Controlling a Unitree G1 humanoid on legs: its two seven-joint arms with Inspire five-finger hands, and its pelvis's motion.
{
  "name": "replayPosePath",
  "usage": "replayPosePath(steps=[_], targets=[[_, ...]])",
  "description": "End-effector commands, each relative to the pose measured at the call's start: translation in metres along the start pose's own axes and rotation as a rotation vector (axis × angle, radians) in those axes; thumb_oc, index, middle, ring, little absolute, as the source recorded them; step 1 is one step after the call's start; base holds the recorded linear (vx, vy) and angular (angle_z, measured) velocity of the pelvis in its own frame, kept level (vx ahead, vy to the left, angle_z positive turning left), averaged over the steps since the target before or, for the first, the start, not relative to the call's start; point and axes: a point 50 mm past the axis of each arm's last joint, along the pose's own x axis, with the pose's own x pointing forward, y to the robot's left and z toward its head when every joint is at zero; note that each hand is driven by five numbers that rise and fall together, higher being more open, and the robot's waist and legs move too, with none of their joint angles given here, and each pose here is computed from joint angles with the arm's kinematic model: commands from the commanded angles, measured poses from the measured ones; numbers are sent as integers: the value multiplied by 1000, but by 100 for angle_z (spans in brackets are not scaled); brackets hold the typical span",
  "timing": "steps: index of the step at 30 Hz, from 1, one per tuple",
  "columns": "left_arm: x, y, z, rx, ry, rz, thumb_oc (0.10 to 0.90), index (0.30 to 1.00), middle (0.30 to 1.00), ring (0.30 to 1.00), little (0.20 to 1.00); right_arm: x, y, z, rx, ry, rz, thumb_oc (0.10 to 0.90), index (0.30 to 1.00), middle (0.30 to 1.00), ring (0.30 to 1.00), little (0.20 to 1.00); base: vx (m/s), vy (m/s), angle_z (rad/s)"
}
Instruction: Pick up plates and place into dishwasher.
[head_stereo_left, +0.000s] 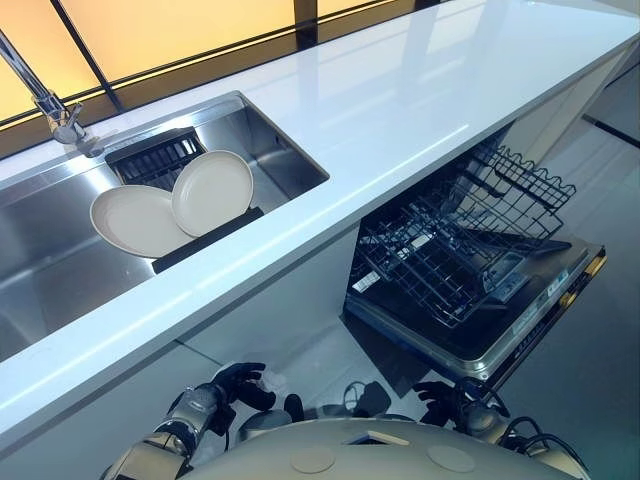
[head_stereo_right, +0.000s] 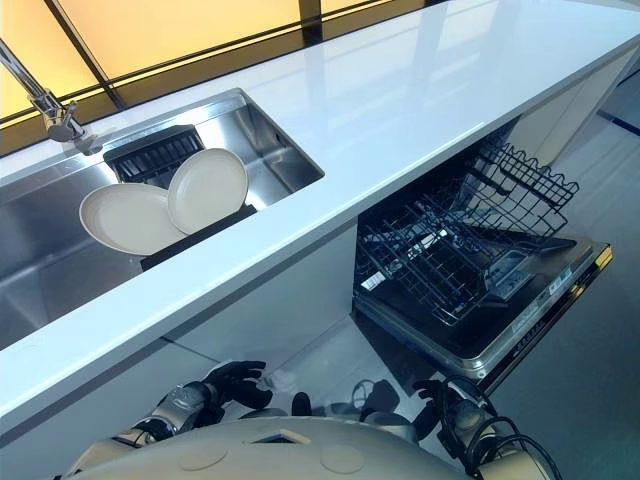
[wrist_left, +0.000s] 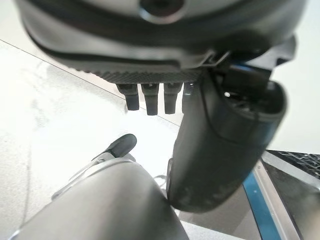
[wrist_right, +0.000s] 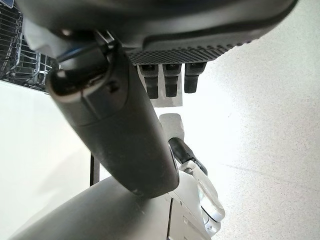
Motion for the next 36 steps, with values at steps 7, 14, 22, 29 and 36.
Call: replayPosePath(steps=[7,14,22,29,36], targets=[[-21,18,120,341,-590,-3,800,900,900,900,900,1,-31,43,-19,-110,-24,800,900,900,900,900,-21,2,0],[-125,21,232,551,-1099,-315,800,900,900,900,900,-6,-50,51,-8,-130,-40,800,900,900,900,900,-37,-2,1],[-223,-15,253,515,-1387,-1236,800,900,900,900,900,-11,-44,53,-47,-135,-10,800,900,900,900,900,8,-17,3],[-241,-42,252,170,-1519,-1696,800,900,900,900,900,-12,-36,60,-70,-142,25,800,900,900,900,900,21,-35,-10],[-254,-33,266,-244,-1835,-1590,800,900,900,900,900,-5,-26,61,-76,-146,37,800,900,900,900,900,9,-33,-3]])
